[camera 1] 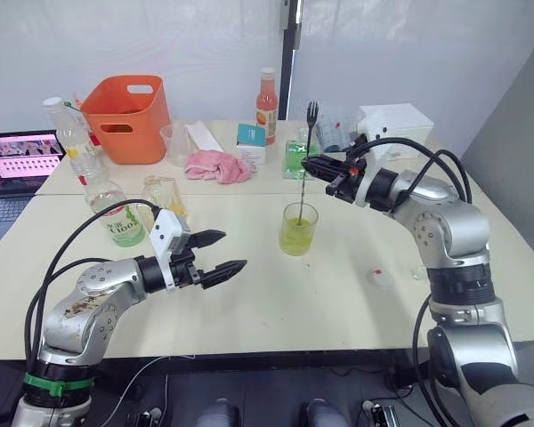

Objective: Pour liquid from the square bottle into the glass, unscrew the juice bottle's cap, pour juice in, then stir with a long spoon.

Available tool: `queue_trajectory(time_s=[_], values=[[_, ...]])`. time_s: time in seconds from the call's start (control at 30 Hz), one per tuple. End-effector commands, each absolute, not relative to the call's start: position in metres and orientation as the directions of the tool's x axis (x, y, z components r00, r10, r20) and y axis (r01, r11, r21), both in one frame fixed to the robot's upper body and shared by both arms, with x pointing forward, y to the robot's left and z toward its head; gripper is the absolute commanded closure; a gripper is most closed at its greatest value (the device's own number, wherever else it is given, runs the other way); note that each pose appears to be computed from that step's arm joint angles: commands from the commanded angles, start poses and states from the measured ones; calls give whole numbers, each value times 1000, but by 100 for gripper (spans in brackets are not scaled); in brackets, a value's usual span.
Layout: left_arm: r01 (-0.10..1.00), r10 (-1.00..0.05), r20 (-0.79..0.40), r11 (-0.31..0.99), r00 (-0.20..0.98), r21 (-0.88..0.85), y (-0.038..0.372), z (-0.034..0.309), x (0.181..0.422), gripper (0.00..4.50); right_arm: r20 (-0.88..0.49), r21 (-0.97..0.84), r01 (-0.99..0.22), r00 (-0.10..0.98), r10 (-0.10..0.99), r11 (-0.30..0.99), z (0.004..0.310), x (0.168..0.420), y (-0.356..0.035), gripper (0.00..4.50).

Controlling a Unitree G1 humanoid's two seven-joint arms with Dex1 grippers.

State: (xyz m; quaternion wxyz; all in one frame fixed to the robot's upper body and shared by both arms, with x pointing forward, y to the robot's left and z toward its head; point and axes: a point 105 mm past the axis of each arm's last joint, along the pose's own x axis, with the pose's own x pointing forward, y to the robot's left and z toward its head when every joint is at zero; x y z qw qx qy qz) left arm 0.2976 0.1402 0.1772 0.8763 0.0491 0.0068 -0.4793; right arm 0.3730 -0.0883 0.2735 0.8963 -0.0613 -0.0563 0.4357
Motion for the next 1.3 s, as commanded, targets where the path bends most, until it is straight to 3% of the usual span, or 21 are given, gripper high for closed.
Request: queue_trajectory(time_s=[0.03, 0.37, 0.97, 1.1, 1.3], values=[[841, -843, -42, 530, 537, 109, 140, 187, 294, 2, 136, -165, -801, 560, 817, 576, 297, 360, -78, 450], [840, -842, -45, 530, 538, 113, 142, 188, 297, 2, 223, -161, -726, 633, 742, 668, 315, 377, -92, 450], [849, -849, -50, 519, 526, 101, 142, 182, 297, 2, 337, 124, -767, 629, 700, 629, 355, 356, -131, 450], [858, -858, -56, 504, 510, 99, 143, 180, 292, 2, 305, 198, -759, 649, 697, 620, 362, 349, -151, 450], [863, -874, -18, 477, 486, 165, 150, 179, 281, 2, 47, 386, -712, 650, 758, 587, 334, 338, -172, 450]])
